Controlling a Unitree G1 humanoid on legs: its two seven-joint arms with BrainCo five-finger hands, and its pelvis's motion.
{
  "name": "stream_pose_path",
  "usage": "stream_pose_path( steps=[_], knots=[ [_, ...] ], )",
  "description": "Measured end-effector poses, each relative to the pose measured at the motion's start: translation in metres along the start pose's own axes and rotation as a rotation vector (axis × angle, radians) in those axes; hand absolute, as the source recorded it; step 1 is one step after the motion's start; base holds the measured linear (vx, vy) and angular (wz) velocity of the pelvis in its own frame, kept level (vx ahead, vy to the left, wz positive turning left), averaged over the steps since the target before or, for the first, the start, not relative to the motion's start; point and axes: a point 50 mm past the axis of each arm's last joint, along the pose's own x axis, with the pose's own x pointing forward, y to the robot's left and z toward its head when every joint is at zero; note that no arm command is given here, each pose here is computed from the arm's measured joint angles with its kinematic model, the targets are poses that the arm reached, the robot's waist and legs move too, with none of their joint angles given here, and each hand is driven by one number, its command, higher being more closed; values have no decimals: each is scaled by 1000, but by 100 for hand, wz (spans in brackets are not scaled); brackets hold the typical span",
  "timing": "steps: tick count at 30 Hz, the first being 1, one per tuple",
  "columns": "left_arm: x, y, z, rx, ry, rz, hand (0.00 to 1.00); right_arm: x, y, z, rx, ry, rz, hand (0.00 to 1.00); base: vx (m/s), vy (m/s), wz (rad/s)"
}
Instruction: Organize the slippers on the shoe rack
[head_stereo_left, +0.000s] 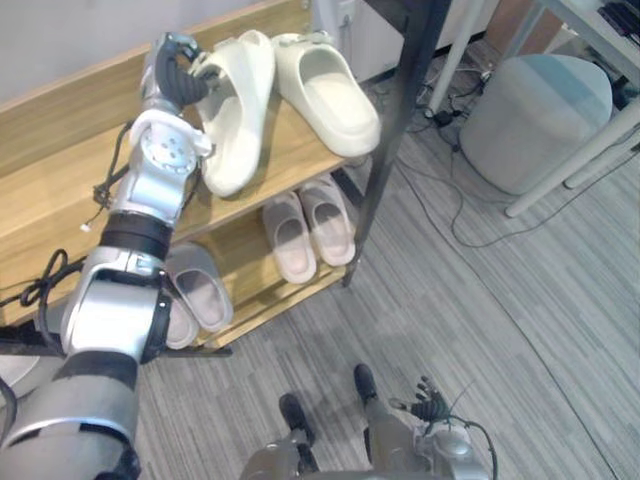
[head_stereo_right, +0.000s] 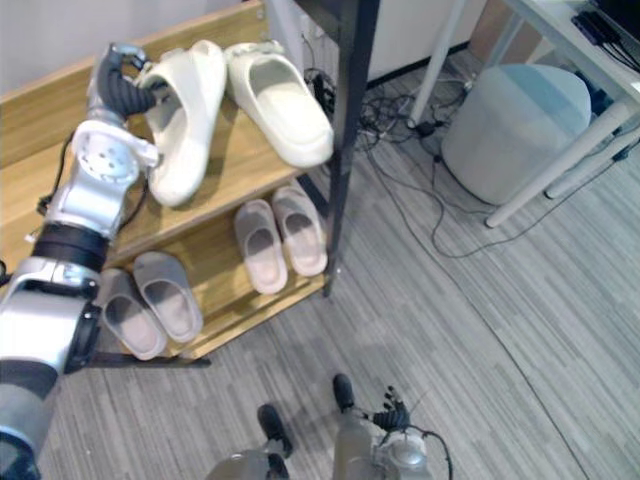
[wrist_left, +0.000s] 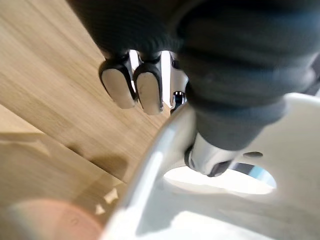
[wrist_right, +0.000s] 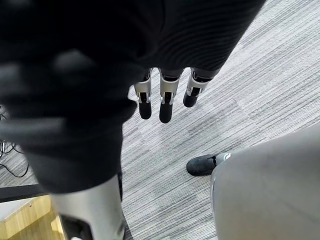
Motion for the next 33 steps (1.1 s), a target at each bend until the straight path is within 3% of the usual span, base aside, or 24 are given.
stream_pose_path(
  steps=[1,2,19,33],
  knots=[
    [0,1,-1,0,4,4,100,0,0,0,1,-3,-1,0,13,-21,12],
    [0,1,-1,3,5,3,0,0,0,1,1,-7,-1,0,18,-26,13],
    [-13,-10,-23,57,70,-4,0,-1,0,0,-15,-13,6,0,11,-17,12],
    [-17,-33,-1,-92,30,-31,0,0,2,-4,-25,8,21,0,8,-16,10]
  ],
)
